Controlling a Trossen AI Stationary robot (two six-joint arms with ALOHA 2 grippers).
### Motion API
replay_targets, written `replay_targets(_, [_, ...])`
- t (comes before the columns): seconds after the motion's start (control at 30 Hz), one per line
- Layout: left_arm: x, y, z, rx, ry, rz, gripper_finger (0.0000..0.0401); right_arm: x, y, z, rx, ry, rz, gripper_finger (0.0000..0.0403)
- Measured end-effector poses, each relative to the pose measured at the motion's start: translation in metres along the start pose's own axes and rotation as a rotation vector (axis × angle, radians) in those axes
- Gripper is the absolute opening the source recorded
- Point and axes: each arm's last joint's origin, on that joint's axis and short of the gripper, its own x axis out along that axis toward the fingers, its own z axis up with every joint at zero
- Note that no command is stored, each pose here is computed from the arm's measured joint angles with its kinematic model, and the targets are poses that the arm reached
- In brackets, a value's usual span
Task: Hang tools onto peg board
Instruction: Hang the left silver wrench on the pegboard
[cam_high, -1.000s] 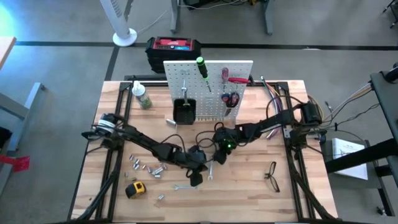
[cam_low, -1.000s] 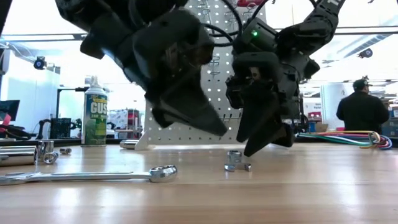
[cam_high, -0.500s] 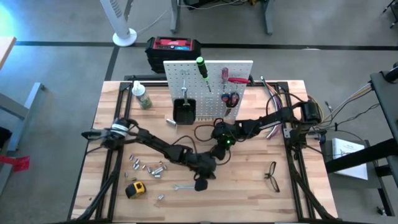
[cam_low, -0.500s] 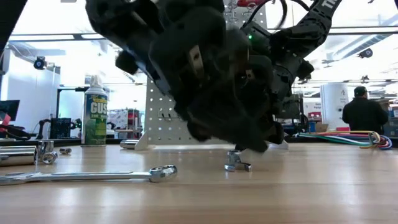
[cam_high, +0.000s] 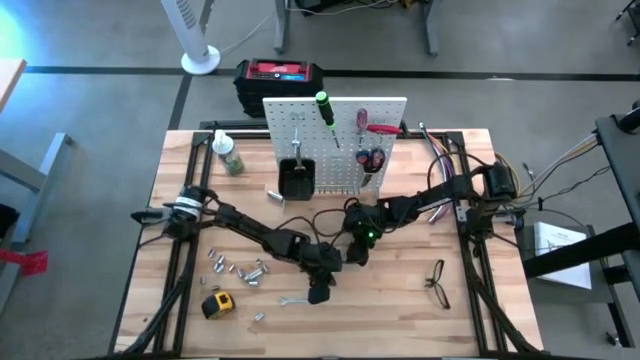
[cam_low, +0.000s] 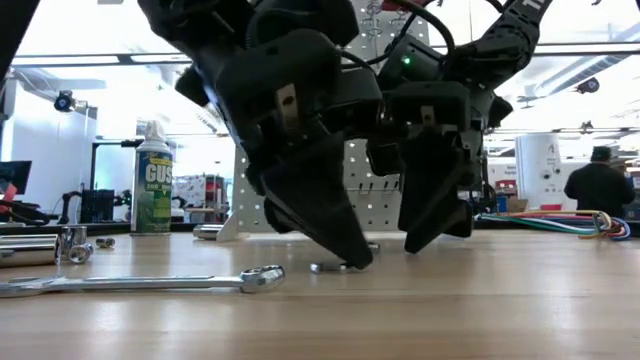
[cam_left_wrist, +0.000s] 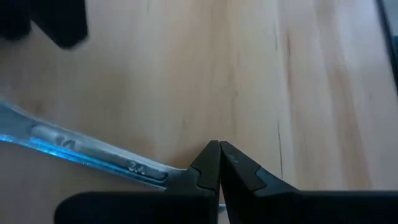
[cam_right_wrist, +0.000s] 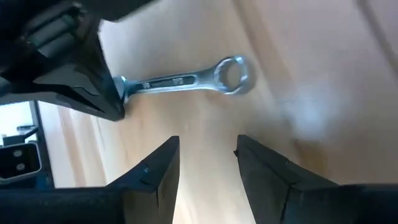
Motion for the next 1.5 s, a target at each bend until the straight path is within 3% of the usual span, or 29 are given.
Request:
replay_targets(0.33, [-0.017,-0.004,-0.005,-0.009,0.050,0.144,0.0000,-0.007,0.002,0.019,-0.049,-0.085,0.023,0.0158])
replay_targets(0.83, [-0.038,-0.016,-0.006,-0.016,0.056,0.197,0.0000,-0.004,-0.018,0.028,0.031,-0.103,-0.022,0.0156])
replay_targets(1.5, [-0.028,-0.010,-0.026,-0.096,0.094,0.225,0.0000,0.004,-0.018,0.028,0.067,-0.102,-0.009,0.0144])
